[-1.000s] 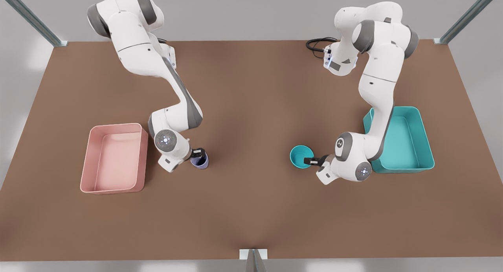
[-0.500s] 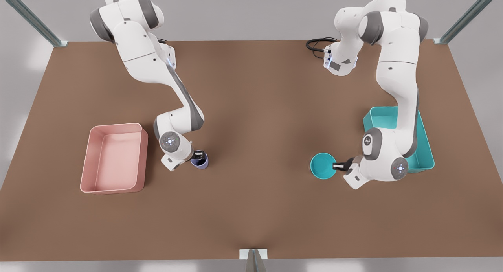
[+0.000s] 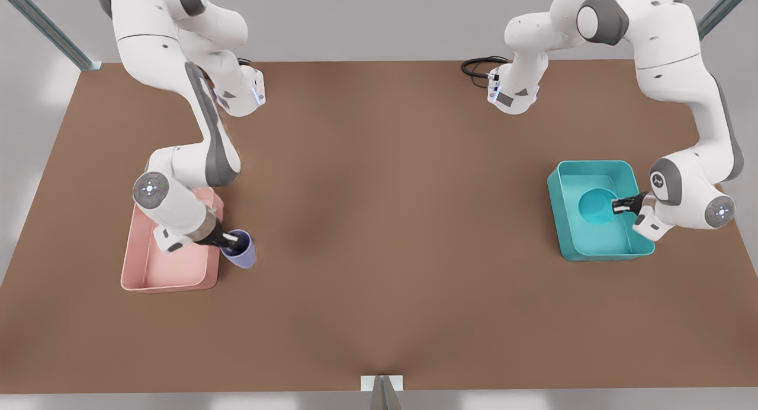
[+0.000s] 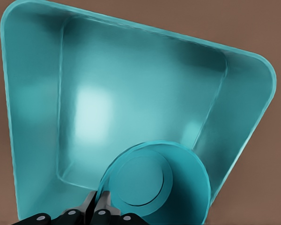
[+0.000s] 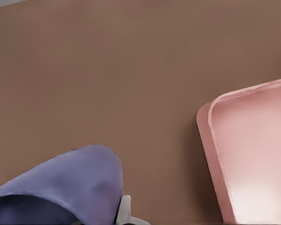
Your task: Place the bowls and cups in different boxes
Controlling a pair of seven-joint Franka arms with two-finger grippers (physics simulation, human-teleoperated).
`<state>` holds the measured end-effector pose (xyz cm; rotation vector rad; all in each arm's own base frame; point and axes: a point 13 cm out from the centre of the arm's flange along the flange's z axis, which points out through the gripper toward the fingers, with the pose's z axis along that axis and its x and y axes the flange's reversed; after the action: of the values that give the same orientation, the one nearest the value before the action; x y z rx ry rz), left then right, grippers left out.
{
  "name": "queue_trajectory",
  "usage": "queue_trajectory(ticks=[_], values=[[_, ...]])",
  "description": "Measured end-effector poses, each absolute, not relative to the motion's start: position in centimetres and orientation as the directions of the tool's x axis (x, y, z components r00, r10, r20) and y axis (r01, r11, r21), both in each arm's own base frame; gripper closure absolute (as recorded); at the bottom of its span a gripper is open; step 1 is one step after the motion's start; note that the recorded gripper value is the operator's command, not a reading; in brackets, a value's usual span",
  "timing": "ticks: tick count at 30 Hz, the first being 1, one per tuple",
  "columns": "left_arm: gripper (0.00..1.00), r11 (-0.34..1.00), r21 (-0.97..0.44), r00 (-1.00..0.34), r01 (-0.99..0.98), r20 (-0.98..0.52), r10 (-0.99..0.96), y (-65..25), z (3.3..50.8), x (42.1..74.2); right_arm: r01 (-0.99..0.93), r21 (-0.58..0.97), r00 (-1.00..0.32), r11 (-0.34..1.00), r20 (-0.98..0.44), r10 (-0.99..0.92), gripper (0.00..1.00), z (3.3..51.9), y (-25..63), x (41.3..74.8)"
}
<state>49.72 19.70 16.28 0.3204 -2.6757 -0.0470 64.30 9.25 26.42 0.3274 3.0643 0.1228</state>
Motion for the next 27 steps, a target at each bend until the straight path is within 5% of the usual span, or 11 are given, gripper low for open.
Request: queue_trajectory(ticks=[5, 7, 11, 14, 17, 18, 19, 20, 22, 27], values=[[0.79, 0.976, 0.097, -0.895, -0.196, 0.39, -0.219, 21.3, 11.3, 48.6, 0.303, 0.052, -0.953, 0.951, 0.037, 0.302, 0.79, 25.5, -6.4, 62.5], [0.0, 0.977, 0.097, -0.908, -0.187, 0.363, -0.21, 21.8, 10.7, 49.2, 0.275, 0.04, -0.959, 0.961, 0.086, 0.271, 0.79, 22.9, -7.9, 61.9], [0.0, 0.982, 0.065, -0.935, -0.178, 0.3, -0.189, 22.6, 12.2, 50.9, 0.215, 0.033, -0.964, 0.976, 0.17, 0.206, 0.79, 17.0, -9.2, 60.8], [0.0, 0.987, 0.077, -0.976, -0.138, 0.16, -0.149, 23.2, 24.1, 57.3, 0.183, 0.039, -0.965, 0.982, 0.198, 0.171, 0.79, 13.3, -10.2, 60.4], [0.0, 0.993, 0.073, -0.992, 0.098, 0.087, 0.091, 9.6, 35.3, 62.6, 0.148, 0.049, -0.97, 0.988, 0.201, 0.135, 0.79, 11.3, -10.5, 60.3], [0.0, 0.982, 0.078, -0.983, 0.175, 0.072, 0.169, 4.5, 38.3, 63.2, 0.136, 0.052, -0.972, 0.989, 0.201, 0.123, 0.57, 10.9, -10.5, 60.3], [0.0, 0.972, 0.085, -0.975, 0.218, 0.064, 0.213, 1.4, 40.8, 63.2, 0.125, 0.052, -0.973, 0.991, 0.2, 0.112, 0.08, 10.6, -10.5, 60.4], [0.0, 0.966, 0.094, -0.97, 0.242, 0.058, 0.237, -0.6, 42.9, 62.9, 0.114, 0.05, -0.975, 0.992, 0.198, 0.102, 0.0, 10.3, -10.7, 60.5], [0.0, 0.962, 0.108, -0.967, 0.253, 0.063, 0.247, -2.2, 45.7, 62.2, 0.095, 0.027, -0.976, 0.995, 0.198, 0.088, 0.0, 9.9, -11.3, 60.6], [0.0, 0.965, 0.108, -0.963, 0.239, 0.156, 0.221, -2.8, 45.0, 60.3, 0.07, 0.03, -0.983, 0.997, 0.175, 0.063, 0.0, 11.3, -11.1, 61.3]])
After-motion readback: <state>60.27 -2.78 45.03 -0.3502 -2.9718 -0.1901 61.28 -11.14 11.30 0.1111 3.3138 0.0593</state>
